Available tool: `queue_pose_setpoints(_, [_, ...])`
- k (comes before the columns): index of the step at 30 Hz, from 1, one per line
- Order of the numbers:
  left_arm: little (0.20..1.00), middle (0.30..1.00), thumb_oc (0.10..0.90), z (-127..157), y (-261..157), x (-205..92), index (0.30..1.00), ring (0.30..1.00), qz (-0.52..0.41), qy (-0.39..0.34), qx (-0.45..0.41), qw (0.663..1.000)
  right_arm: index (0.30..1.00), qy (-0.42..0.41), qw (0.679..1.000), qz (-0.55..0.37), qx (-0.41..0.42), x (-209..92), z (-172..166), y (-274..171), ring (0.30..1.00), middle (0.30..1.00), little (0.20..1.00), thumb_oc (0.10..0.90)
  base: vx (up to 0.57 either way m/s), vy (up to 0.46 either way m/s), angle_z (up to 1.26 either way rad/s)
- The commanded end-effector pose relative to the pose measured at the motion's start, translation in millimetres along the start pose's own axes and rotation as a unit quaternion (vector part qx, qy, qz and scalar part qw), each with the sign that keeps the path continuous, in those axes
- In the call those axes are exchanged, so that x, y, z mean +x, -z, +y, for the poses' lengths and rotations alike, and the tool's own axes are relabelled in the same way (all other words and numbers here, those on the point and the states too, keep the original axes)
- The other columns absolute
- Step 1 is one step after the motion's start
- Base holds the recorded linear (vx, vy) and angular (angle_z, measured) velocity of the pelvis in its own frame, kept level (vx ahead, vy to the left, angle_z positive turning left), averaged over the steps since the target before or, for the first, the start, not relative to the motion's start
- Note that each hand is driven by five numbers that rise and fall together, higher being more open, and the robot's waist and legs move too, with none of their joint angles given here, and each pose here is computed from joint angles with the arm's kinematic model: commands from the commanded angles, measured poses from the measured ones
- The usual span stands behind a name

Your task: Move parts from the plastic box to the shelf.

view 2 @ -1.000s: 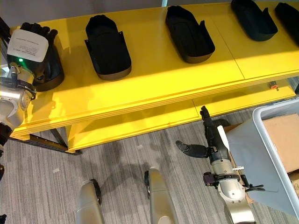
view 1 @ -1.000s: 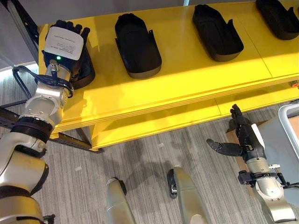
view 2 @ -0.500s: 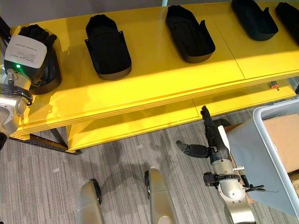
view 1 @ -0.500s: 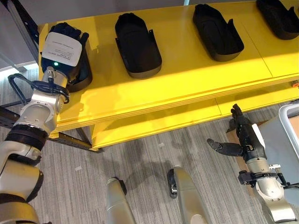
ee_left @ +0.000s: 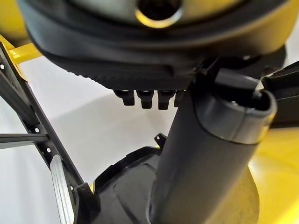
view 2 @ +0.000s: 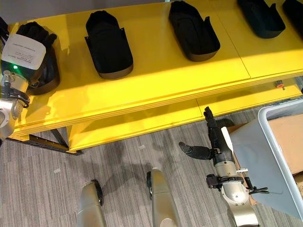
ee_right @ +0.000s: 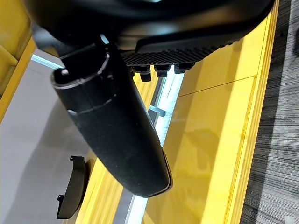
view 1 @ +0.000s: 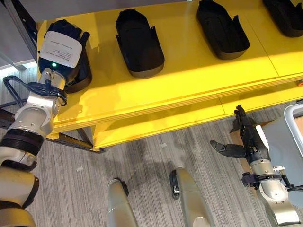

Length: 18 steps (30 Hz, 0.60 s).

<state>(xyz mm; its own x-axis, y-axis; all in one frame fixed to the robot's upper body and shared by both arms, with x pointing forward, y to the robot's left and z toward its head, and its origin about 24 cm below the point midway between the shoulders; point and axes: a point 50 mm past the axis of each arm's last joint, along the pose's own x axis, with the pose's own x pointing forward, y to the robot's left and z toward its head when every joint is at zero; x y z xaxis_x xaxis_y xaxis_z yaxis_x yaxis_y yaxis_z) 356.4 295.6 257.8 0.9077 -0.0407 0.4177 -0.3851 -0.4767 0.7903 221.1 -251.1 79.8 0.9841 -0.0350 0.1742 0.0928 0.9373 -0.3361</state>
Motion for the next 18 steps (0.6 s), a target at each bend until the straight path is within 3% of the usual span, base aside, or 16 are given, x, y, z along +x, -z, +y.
queue_pose_setpoints(1, [1.000,1.000,0.900,38.2,42.9,0.0,1.000,1.000,0.056,-0.072,0.043,0.995,1.000,0.045,0.988,-0.146,-0.017,4.0,-23.5,-53.9,1.000,1.000,1.000,0.900,0.00,0.000,0.00])
queue_pose_setpoints(18, [1.000,1.000,0.900,14.8,62.0,-10.6,1.000,1.000,0.069,-0.022,0.082,0.994,1.000,0.042,0.986,-0.159,-0.025,4.4,-22.5,-57.3,1.000,1.000,1.000,0.900,0.00,0.000,0.00])
